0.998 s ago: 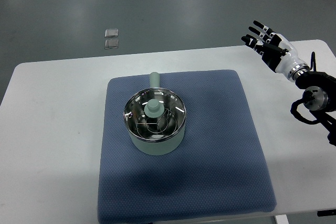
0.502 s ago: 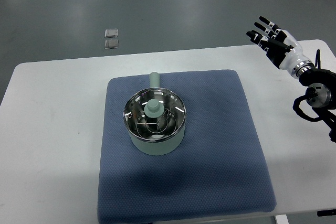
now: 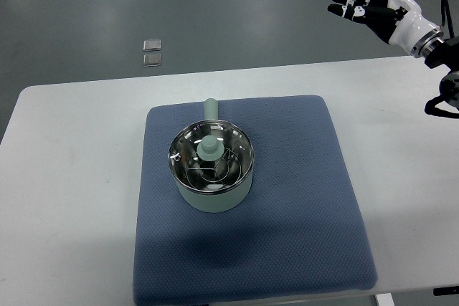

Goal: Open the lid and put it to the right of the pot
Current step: 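Swing the right hand over the saucepan toward the lid knob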

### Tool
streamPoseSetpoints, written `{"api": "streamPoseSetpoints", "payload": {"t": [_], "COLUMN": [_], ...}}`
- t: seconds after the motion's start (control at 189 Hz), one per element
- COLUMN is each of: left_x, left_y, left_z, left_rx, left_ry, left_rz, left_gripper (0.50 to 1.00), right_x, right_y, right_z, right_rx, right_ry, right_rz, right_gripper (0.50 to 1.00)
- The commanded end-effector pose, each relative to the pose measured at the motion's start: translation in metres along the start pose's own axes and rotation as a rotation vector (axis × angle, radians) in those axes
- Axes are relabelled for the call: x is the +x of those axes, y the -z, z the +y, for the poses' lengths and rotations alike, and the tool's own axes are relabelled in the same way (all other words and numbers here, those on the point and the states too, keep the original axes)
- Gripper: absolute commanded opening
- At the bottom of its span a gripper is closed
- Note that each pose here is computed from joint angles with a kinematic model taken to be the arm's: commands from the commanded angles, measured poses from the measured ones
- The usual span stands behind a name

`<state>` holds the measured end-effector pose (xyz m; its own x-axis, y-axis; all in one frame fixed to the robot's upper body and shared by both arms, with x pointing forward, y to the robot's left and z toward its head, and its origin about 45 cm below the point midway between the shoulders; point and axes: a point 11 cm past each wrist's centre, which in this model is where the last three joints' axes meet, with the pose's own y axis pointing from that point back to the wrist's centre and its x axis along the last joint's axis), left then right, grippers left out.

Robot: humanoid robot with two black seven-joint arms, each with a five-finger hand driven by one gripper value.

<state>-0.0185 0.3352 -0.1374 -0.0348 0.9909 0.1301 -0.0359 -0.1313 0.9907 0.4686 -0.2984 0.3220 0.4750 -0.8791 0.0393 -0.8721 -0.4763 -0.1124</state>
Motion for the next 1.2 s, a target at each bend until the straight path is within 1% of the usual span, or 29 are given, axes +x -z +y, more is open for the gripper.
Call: {"api": "streamPoseSetpoints", "payload": {"t": [0.0,0.058,0.063,0.085,0.137,0.143,0.206,0.269,0.275,0.306,0.343,0.391,0.396,0.46,0.512,0.518,0.56,0.74,0.835,0.924,1.072,1.194], "left_x": [0.0,0.0,0.0,0.0,0.0,0.0,0.0,0.0,0.0,0.0,0.0,0.0,0.0,0.0,0.0,0.0,0.0,0.0,0.0,0.0,0.0,0.0], "left_y": [0.0,0.001,0.0,0.0,0.0,0.0,0.0,0.0,0.0,0.001,0.0,0.0,0.0,0.0,0.0,0.0,0.0,0.0,0.0,0.0,0.0,0.0], "left_z": [0.0,0.0,0.0,0.0,0.0,0.0,0.0,0.0,0.0,0.0,0.0,0.0,0.0,0.0,0.0,0.0,0.0,0.0,0.0,0.0,0.0,0.0], "left_rx": [0.0,0.001,0.0,0.0,0.0,-0.002,-0.002,0.0,0.0,0.001,0.0,0.0,0.0,-0.002,-0.002,0.0,0.0,0.0,0.0,0.0,0.0,0.0], "left_ry": [0.0,0.0,0.0,0.0,0.0,0.0,0.0,0.0,0.0,0.0,0.0,0.0,0.0,0.0,0.0,0.0,0.0,0.0,0.0,0.0,0.0,0.0], "left_rz": [0.0,0.0,0.0,0.0,0.0,0.0,0.0,0.0,0.0,0.0,0.0,0.0,0.0,0.0,0.0,0.0,0.0,0.0,0.0,0.0,0.0,0.0], "left_gripper": [1.0,1.0,1.0,1.0,1.0,1.0,1.0,1.0,1.0,1.0,1.0,1.0,1.0,1.0,1.0,1.0,1.0,1.0,1.0,1.0,1.0,1.0], "right_x": [-0.028,-0.031,-0.047,-0.055,-0.055,-0.074,-0.096,-0.1,-0.118,-0.129,-0.139,-0.139,-0.151,-0.166,-0.166,-0.177,-0.186,-0.209,-0.222,-0.235,-0.244,-0.245], "right_y": [0.027,0.03,0.04,0.041,0.041,0.045,0.048,0.049,0.046,0.045,0.042,0.042,0.037,0.029,0.029,0.023,0.019,0.012,0.012,0.004,-0.001,-0.003], "right_z": [-0.013,-0.014,-0.02,-0.021,-0.021,-0.025,-0.029,-0.029,-0.03,-0.03,-0.029,-0.029,-0.029,-0.028,-0.028,-0.028,-0.028,-0.032,-0.037,-0.038,-0.039,-0.039], "right_rx": [0.023,0.026,0.036,0.031,0.031,0.028,0.029,0.029,0.023,0.018,0.011,0.011,-0.003,-0.019,-0.019,-0.021,-0.026,-0.037,-0.021,-0.002,0.01,0.001], "right_ry": [0.151,0.163,0.235,0.27,0.27,0.352,0.444,0.459,0.529,0.574,0.614,0.614,0.667,0.732,0.732,0.78,0.814,0.906,0.943,0.985,1.008,1.005], "right_rz": [0.154,0.168,0.238,0.27,0.27,0.347,0.438,0.454,0.519,0.559,0.592,0.592,0.651,0.719,0.719,0.764,0.796,0.918,1.004,1.129,1.16,1.17], "right_gripper": [0.928,0.93,0.928,0.928,0.928,0.928,0.93,0.93,0.928,0.93,0.93,0.93,0.93,0.93,0.93,0.93,0.93,0.928,0.928,0.928,0.928,0.928]}}
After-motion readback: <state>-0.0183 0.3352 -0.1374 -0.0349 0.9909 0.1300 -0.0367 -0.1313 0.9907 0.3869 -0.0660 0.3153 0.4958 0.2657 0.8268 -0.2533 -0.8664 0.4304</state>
